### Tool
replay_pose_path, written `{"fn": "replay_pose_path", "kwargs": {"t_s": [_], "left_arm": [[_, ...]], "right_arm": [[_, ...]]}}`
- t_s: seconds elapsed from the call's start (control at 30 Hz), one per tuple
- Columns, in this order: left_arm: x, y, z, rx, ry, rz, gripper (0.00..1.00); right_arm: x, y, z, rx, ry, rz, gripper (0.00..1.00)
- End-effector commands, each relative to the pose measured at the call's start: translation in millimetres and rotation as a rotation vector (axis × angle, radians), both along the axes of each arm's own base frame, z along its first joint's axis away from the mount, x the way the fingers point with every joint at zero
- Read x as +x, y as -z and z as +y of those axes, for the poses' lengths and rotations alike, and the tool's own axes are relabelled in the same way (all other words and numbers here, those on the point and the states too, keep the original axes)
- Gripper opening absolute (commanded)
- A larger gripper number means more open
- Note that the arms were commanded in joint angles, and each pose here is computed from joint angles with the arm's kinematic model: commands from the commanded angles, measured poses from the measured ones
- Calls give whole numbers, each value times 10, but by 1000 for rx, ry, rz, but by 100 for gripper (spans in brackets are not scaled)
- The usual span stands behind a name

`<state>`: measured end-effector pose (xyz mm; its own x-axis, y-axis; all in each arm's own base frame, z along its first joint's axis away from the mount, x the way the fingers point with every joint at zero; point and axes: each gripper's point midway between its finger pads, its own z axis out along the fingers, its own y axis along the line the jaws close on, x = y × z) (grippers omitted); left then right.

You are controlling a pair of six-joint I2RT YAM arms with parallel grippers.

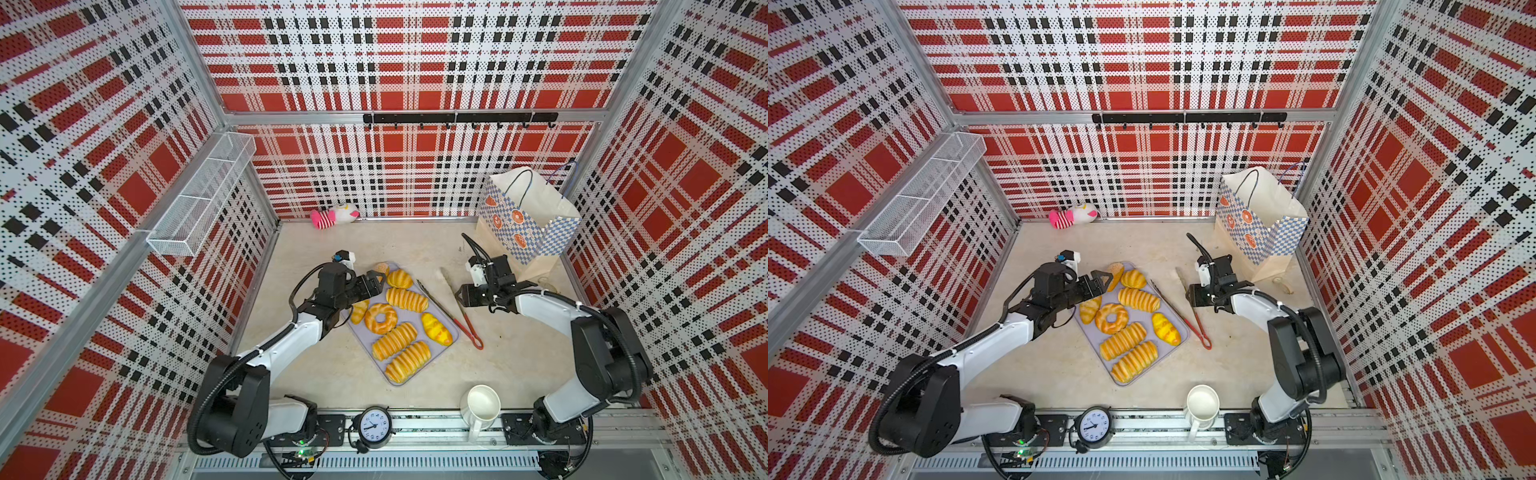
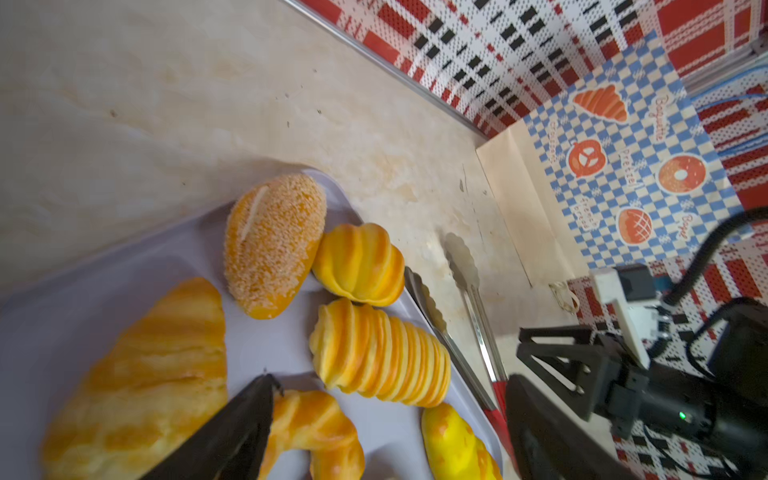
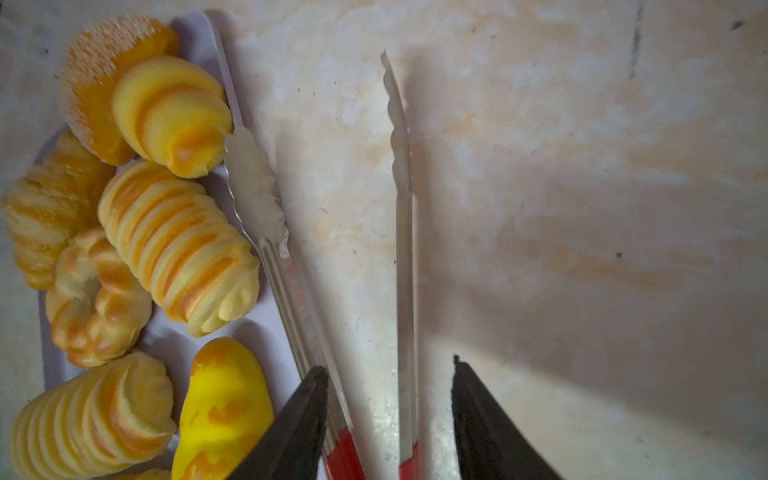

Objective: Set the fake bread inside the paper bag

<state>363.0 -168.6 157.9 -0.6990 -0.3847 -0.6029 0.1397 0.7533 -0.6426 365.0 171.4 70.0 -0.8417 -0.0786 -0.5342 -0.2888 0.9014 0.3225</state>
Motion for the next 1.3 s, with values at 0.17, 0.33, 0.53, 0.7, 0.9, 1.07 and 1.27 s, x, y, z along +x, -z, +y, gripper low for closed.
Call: {"fn": "replay_pose_path", "kwargs": {"t_s": [0.17, 0.33, 0.53, 0.7, 0.9, 1.07, 1.27], "left_arm": [[-142, 1, -231, -65, 166, 40, 86], [-193, 16, -290, -75, 205, 47, 83], [-240, 7, -352, -74, 231, 42, 83], [-246, -37, -358, -84, 227, 30, 83], [-266, -288, -444, -164, 235, -46, 83], [-305, -624, -591, -244, 257, -141, 82], [-422, -1041, -910, -352, 292, -272, 79]], "right_arm": [[-19, 267, 2, -134, -22, 66, 36], [-19, 392, -38, -162, -4, 94, 31], [-15, 511, -16, -186, -6, 108, 25], [9, 497, -24, -213, 11, 92, 14], [82, 187, -57, -201, 55, 11, 1], [190, -465, -76, -148, 108, -146, 0], [239, -1401, -8, -39, 149, -383, 0]]}}
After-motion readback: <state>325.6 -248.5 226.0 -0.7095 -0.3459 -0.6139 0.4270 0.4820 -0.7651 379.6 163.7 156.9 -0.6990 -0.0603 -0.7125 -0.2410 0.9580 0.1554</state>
